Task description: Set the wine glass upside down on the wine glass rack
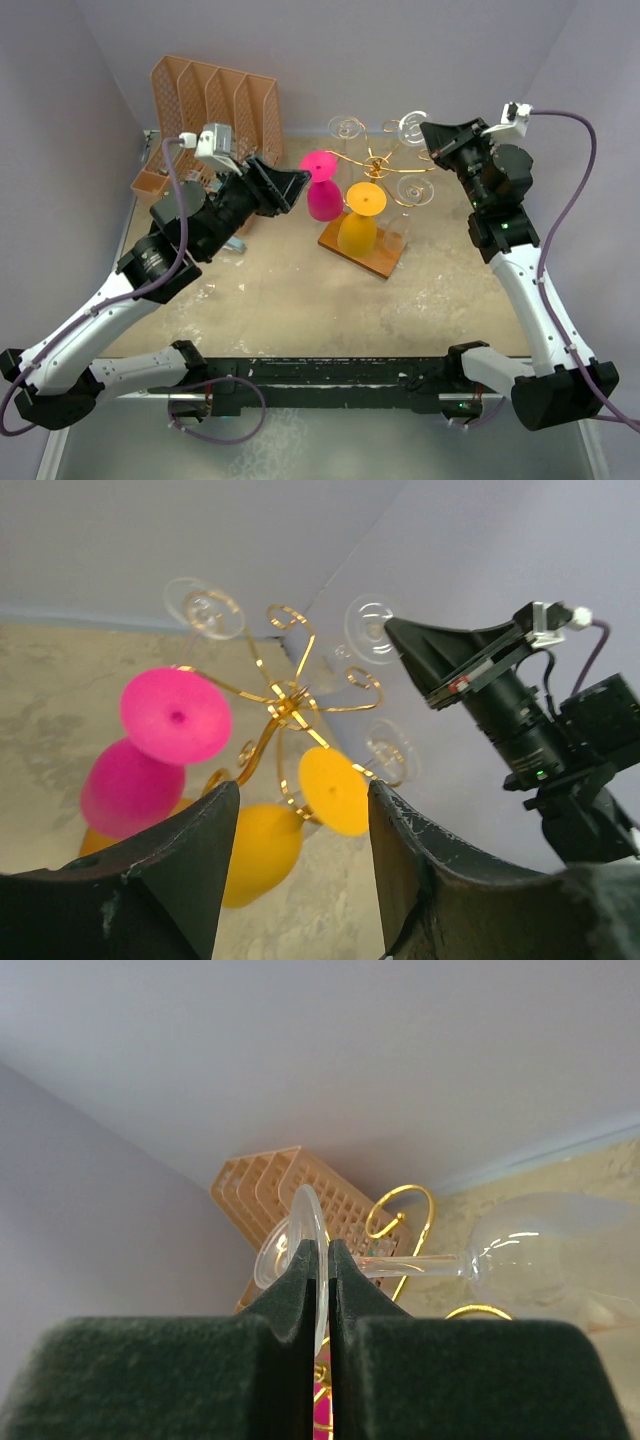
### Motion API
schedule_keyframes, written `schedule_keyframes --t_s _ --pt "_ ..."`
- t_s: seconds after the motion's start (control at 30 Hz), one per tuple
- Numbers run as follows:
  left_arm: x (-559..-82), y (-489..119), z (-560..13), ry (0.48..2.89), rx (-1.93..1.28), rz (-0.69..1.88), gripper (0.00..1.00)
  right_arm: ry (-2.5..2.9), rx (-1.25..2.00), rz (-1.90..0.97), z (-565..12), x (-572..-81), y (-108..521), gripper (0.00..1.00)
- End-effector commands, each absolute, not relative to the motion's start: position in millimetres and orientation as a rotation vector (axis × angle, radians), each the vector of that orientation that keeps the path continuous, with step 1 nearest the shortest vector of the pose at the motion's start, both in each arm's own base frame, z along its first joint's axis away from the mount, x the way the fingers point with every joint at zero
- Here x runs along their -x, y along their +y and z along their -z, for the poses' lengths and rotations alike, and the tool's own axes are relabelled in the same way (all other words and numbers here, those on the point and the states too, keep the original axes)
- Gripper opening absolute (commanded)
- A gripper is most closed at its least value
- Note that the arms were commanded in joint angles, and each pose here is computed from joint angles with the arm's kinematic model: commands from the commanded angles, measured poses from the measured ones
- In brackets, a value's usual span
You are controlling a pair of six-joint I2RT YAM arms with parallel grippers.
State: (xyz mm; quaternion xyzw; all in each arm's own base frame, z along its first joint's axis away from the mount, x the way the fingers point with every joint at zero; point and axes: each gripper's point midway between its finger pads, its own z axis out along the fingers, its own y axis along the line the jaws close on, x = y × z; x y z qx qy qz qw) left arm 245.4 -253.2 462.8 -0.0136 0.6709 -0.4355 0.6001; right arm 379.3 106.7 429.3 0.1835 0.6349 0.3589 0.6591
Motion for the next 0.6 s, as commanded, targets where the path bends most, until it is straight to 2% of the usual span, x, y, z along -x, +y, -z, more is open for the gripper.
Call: schedule_keyframes --t_s 0.0,0.57 --pt "-239 -224 -436 1.620 0.051 0.883 0.52 1.338 -0.294 -0.891 -457 -367 120 0.00" --pt "-236 -207 -398 1.695 0.087 0.808 0.52 1.437 -0.381 -0.939 -437 -355 121 0.00"
